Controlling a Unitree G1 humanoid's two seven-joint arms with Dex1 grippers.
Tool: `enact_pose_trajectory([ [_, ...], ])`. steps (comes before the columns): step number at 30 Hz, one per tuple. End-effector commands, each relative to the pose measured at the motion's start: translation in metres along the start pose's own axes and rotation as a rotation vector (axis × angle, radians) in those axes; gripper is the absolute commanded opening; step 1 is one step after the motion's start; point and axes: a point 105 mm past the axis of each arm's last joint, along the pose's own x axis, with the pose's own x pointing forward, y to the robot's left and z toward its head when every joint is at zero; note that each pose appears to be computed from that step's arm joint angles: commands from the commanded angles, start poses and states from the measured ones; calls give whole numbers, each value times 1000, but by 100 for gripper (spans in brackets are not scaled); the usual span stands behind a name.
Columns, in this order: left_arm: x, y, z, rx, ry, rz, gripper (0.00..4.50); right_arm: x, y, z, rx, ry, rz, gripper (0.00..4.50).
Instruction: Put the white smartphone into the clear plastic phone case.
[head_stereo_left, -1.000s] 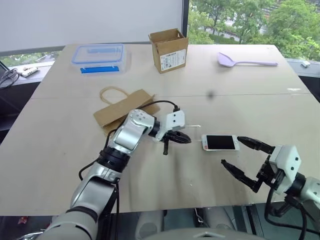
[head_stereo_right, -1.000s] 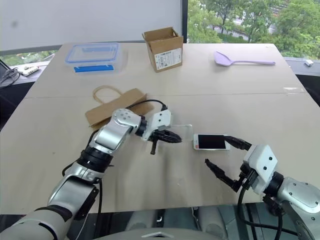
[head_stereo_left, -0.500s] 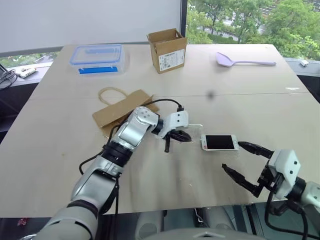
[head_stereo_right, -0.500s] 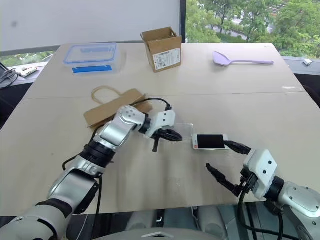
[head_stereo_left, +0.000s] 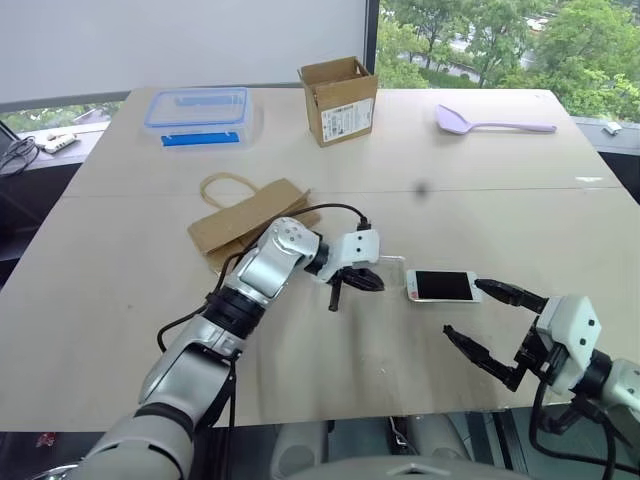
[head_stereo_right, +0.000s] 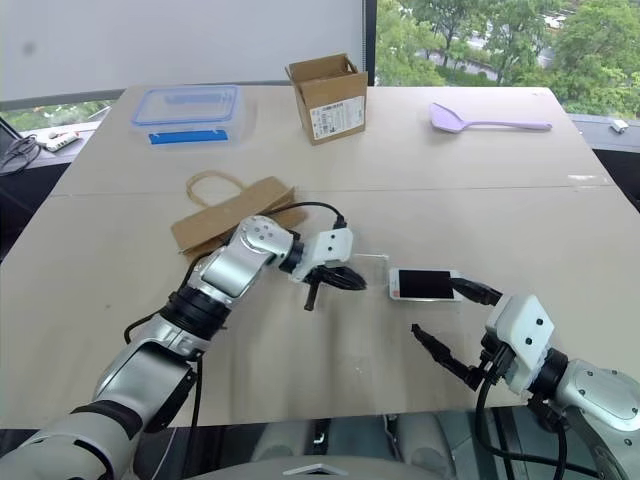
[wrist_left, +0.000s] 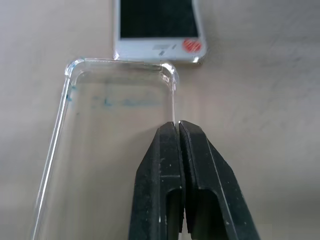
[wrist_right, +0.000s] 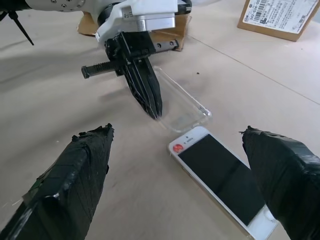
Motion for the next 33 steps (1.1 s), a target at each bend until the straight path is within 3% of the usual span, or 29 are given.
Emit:
enact_pose_trajectory([
  [1, 9, 2, 18, 56, -14, -7, 4, -1, 2, 9, -34, -24, -7, 450],
  [9, 29, 10, 37, 66, -49, -14, 4, -2, 4, 9, -30, -20, -20, 450],
  [23, 20, 27, 24, -37, -41, 137, 4, -4, -10, 7, -32, 4, -16, 450],
  [26, 21, 26, 24, -57, -45, 148, 91, -3, -13, 7, -39, 6, -5, 450],
  [33, 3, 17, 43, -101, -199, 176, 437, -3, -20, 2, -83, 59, 21, 450],
])
